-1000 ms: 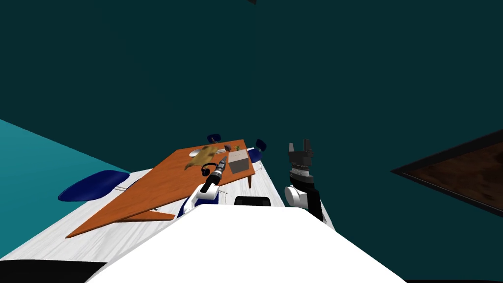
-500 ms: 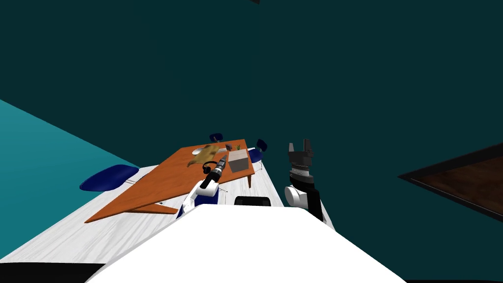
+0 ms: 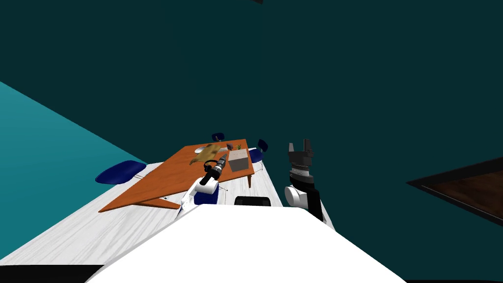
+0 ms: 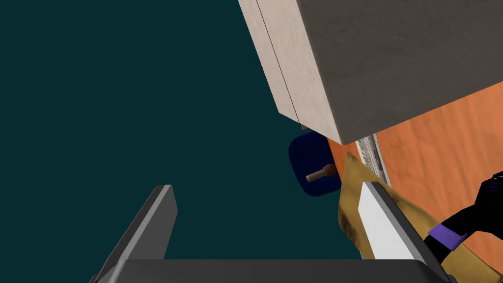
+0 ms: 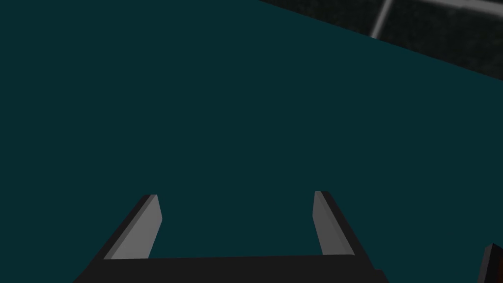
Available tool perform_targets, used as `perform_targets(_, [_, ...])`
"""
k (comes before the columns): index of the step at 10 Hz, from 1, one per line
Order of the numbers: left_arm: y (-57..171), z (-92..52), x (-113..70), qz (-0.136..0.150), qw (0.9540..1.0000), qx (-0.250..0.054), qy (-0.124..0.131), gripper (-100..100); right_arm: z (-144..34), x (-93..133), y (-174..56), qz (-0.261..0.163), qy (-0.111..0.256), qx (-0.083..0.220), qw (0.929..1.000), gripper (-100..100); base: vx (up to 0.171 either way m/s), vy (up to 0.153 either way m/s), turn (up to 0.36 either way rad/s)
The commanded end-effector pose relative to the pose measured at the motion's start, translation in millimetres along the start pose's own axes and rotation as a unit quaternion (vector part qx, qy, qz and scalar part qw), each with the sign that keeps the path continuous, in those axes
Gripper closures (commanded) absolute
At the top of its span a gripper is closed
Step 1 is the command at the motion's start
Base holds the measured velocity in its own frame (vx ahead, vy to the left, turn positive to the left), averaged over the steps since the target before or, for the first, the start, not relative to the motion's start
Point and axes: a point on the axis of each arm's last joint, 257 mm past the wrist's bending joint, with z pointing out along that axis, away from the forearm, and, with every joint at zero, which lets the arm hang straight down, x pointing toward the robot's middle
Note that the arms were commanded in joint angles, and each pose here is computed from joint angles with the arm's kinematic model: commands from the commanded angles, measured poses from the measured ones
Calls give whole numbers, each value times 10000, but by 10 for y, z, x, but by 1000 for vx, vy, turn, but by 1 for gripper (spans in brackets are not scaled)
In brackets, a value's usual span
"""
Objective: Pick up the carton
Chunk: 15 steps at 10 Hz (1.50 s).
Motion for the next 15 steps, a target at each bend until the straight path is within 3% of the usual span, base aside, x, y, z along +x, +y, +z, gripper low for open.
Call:
perform_targets(1, [-75, 16, -1, -48, 10000, -56, 51, -100, 0, 0, 0, 0, 0, 0, 10000, 0, -18, -52, 115])
perform_targets(15, [-324, -12, 31, -325, 9964, -709, 324, -100, 0, 0, 0, 0, 0, 0, 10000, 0, -4, -50, 83])
